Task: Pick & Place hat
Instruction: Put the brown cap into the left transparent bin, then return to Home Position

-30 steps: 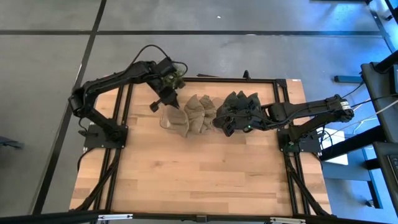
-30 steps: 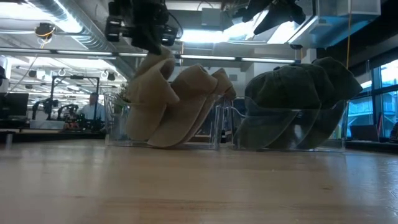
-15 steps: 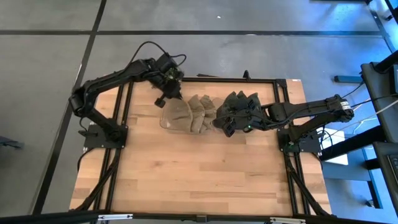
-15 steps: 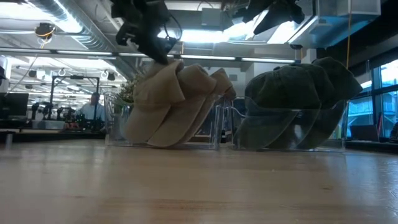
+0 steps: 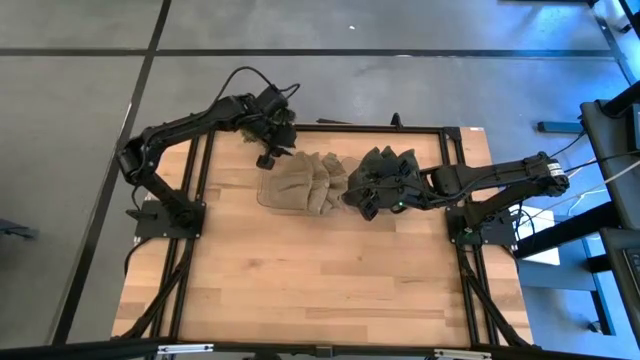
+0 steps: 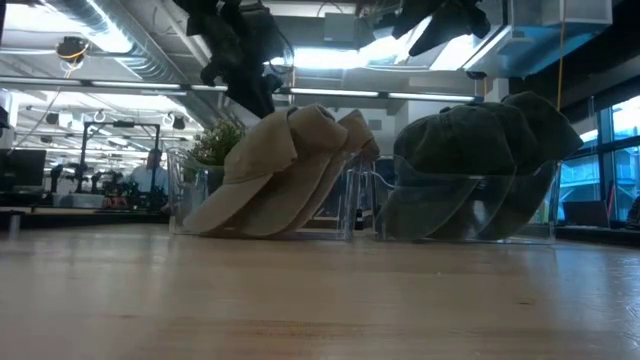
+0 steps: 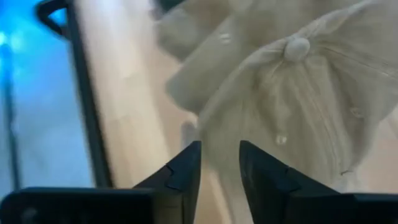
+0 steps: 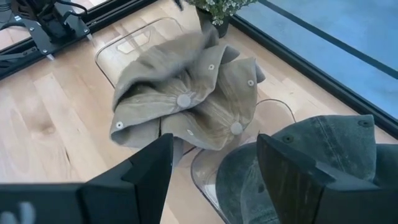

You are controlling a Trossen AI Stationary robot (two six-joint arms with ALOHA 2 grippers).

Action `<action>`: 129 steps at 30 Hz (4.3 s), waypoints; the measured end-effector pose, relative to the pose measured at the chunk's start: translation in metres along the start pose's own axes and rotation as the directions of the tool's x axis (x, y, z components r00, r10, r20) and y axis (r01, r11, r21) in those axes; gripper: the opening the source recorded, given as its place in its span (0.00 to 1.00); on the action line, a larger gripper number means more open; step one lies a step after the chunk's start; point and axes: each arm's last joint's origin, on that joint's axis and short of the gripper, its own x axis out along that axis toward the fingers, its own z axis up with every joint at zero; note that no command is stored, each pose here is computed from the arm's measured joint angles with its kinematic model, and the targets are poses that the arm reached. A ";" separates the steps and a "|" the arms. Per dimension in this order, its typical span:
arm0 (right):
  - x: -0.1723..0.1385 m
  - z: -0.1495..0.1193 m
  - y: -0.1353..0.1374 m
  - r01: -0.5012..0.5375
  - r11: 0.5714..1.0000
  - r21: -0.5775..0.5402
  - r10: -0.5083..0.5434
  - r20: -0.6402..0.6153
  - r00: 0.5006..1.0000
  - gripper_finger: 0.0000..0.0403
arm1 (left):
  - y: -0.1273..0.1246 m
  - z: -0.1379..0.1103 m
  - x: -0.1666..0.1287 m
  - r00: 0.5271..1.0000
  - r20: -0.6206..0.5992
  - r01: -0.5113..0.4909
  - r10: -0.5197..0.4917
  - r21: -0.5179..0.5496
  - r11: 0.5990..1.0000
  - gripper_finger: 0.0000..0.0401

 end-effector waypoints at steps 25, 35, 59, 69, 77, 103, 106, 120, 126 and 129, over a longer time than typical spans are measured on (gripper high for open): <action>-0.025 -0.034 -0.016 -0.040 0.987 -0.153 0.035 -0.033 0.999 0.58 | -0.095 0.008 -0.128 0.837 0.530 0.083 0.140 -0.375 0.923 0.35; -0.075 -0.064 -0.065 -0.451 0.884 -0.124 0.467 0.173 0.867 0.58 | -0.173 -0.037 -0.127 0.519 0.759 0.116 0.394 -0.519 0.847 0.34; -0.051 -0.157 -0.118 -0.774 0.567 -0.280 0.810 0.360 0.463 0.58 | -0.217 -0.088 -0.031 0.487 0.728 0.110 0.483 -0.600 0.792 0.35; -0.037 -0.182 -0.128 -0.797 0.529 -0.292 0.821 0.411 0.395 0.58 | -0.226 -0.110 -0.027 0.396 0.768 0.127 0.503 -0.588 0.799 0.35; -0.030 -0.192 -0.130 -0.798 0.524 -0.298 0.815 0.448 0.367 0.58 | -0.232 -0.126 -0.004 0.402 0.753 0.161 0.521 -0.618 0.770 0.35; -0.009 -0.206 -0.132 -0.611 0.737 -0.288 0.664 0.472 0.579 0.58 | -0.232 -0.133 0.006 0.481 0.647 -0.008 0.592 -0.672 0.741 0.34; -0.009 -0.205 -0.133 -0.601 0.744 -0.291 0.658 0.476 0.583 0.58 | -0.232 -0.133 0.006 0.481 0.647 -0.059 0.592 -0.649 0.758 0.34; -0.003 -0.209 -0.129 -0.467 0.743 -0.480 0.661 0.416 0.624 0.58 | -0.232 -0.133 0.006 0.480 0.648 -0.133 0.591 -0.612 0.780 0.34; -0.001 -0.206 -0.132 -0.439 0.795 -0.420 0.602 0.454 0.656 0.58 | -0.232 -0.133 0.006 0.480 0.648 -0.146 0.591 -0.605 0.782 0.34; 0.000 -0.205 -0.133 -0.426 0.806 -0.411 0.587 0.464 0.663 0.58 | -0.232 -0.133 0.006 0.480 0.648 -0.168 0.591 -0.594 0.787 0.33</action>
